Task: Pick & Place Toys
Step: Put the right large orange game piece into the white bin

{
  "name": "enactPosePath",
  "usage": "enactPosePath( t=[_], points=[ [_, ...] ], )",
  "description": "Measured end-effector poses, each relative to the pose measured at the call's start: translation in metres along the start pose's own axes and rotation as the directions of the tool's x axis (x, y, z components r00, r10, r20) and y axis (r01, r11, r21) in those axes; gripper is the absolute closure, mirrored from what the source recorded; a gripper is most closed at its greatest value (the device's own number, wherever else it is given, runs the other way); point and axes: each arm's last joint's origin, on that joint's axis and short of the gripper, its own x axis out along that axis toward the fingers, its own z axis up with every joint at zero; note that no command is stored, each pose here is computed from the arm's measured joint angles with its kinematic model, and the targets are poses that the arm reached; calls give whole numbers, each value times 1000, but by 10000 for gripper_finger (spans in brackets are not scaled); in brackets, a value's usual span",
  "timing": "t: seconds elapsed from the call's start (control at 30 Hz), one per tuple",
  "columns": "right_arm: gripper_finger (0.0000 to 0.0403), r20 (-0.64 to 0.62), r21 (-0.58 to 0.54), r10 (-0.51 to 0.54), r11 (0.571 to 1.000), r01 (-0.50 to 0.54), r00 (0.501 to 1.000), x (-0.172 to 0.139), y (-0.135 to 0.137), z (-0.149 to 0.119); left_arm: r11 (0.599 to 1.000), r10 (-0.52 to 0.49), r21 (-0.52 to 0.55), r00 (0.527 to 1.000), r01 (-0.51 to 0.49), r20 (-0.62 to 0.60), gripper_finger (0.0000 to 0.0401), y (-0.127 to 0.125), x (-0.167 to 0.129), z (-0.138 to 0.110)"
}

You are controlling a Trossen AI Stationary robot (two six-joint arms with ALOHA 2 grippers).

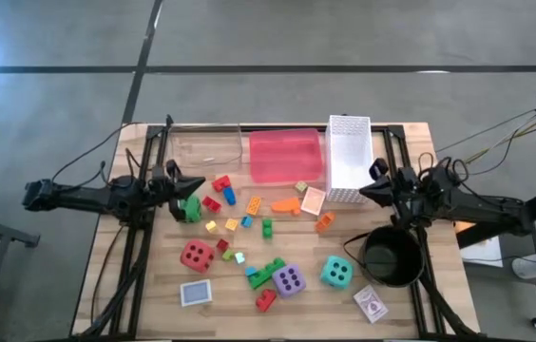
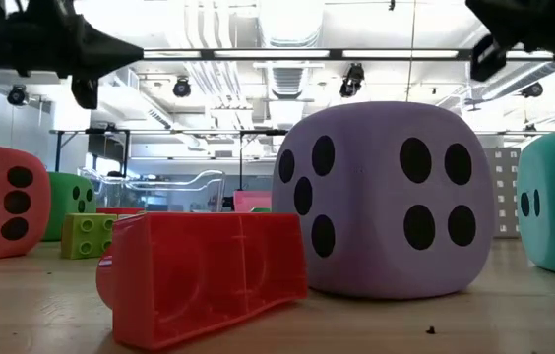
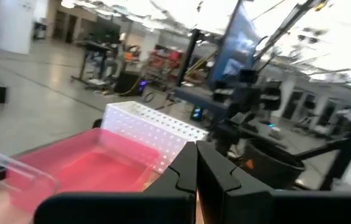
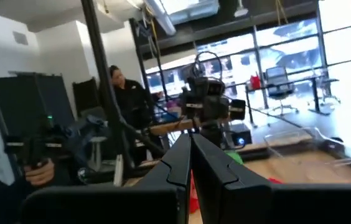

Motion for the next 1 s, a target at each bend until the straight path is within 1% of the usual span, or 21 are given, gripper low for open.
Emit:
enactPosePath(
  t=[0.13, 0.2, 0.3, 0.4, 0.5, 0.63, 0.7, 0.8, 0.9, 1.0],
  points=[
    [392, -156, 38, -50, 998, 57, 986, 18, -5, 3, 995, 84, 61, 990, -77, -112, 397, -1, 8, 1],
    [392, -228, 42, -70, 996, 82, 971, 29, -9, 3, 993, 101, 82, 984, -89, -150, 397, -3, 12, 2],
    [392, -309, 20, -88, 995, 99, 947, 46, -14, 5, 990, 116, 104, 975, -97, -191, 397, -4, 17, 2],
    [392, -388, 60, -82, 992, 114, 918, 62, -17, 10, 990, 117, 104, 974, -98, -193, 397, -6, 19, 4],
    [392, -451, 95, -30, 992, 82, 892, 78, -18, 17, 988, 123, 113, 970, -101, -209, 397, -5, 18, 3],
    [392, -504, 126, -13, 988, 88, 864, 96, -21, 25, 989, 124, 107, 969, -103, -213, 397, -5, 18, 1],
    [392, -535, 132, -17, 986, 103, 845, 102, -22, 28, 990, 124, 86, 969, -108, -213, 397, -5, 18, 1],
    [392, -573, 140, -24, 982, 127, 819, 110, -23, 34, 991, 124, 82, 969, -109, -212, 397, -5, 18, 1],
    [392, -597, 163, -54, 969, 187, 801, 116, -25, 38, 991, 124, 82, 969, -109, -213, 397, -5, 18, 1],
    [392, -645, 205, -33, 955, 215, 764, 120, -26, 35, 991, 124, 82, 969, -109, -213, 397, -5, 18, 1]
  ],
)
